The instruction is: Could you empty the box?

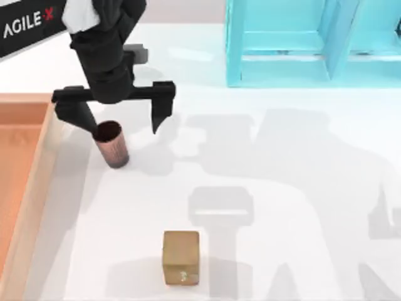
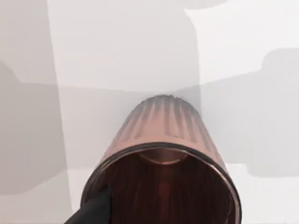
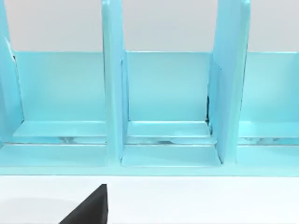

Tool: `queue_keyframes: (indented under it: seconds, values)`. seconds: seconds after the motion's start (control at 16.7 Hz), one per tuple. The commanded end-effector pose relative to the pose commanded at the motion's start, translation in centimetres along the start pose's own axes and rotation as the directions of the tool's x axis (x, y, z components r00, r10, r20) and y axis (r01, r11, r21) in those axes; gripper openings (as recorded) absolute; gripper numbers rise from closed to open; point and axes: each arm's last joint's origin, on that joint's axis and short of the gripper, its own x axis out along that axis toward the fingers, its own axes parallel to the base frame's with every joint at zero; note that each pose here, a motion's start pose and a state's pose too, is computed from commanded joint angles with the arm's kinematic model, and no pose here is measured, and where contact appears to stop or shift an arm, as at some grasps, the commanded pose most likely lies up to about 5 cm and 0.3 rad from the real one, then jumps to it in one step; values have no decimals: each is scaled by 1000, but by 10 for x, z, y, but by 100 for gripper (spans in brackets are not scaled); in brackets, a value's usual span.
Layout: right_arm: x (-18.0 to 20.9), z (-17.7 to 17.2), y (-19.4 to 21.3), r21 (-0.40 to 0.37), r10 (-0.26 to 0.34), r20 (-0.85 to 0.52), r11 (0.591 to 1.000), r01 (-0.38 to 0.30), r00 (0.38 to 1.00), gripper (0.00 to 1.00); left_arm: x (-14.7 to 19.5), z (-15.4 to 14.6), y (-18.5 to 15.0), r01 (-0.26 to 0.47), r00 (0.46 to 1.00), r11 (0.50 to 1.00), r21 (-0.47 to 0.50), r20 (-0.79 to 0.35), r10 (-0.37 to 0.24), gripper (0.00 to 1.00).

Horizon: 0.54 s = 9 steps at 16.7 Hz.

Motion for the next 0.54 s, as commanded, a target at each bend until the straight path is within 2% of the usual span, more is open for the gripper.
queue_keyframes:
  seconds: [0.36, 0.54]
  values:
    - [0, 0, 0, 0, 0, 0, 1000, 0, 1000, 100, -61, 0, -3, 0, 1000, 1000, 0, -1, 0, 100]
    - [0, 0, 0, 0, 0, 0, 1000, 0, 1000, 100, -77, -2, -3, 1, 1000, 1000, 0, 4, -1, 100]
